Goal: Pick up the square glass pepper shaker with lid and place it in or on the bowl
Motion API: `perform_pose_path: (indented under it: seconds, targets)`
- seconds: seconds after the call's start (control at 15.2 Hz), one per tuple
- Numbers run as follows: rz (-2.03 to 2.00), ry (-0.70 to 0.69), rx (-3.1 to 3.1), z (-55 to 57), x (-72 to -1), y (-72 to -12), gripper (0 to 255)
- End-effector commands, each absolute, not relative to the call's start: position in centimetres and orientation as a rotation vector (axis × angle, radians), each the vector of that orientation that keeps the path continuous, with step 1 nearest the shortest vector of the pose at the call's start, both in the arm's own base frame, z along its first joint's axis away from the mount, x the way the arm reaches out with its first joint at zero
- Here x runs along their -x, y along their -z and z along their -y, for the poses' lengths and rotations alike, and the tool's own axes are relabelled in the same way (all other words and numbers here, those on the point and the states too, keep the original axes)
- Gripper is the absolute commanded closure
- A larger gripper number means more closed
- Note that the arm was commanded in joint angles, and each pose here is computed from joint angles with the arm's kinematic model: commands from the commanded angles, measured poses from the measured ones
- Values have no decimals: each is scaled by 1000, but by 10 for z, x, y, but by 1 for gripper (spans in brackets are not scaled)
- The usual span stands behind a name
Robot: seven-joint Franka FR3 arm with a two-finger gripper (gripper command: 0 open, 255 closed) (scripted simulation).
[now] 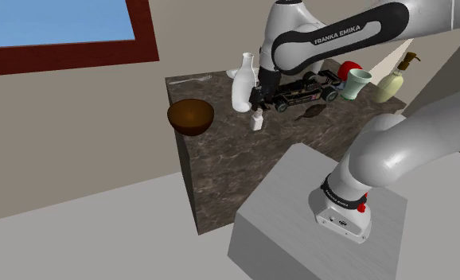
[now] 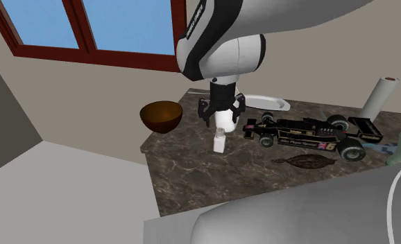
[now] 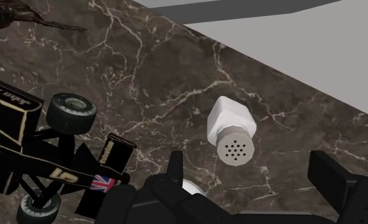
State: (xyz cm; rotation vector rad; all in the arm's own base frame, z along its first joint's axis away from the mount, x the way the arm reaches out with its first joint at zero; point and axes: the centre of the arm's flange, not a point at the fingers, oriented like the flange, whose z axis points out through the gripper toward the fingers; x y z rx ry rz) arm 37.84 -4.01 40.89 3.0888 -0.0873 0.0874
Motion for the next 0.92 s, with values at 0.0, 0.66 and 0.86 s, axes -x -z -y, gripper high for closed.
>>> perform_pose_path:
  seconds: [0.0, 0.66, 0.86]
  targets:
    - [87, -89, -3088, 41, -380, -396, 0]
    - [87, -89, -3088, 43, -382, -362, 0]
    - [87, -89, -3088, 43, -382, -362, 0]
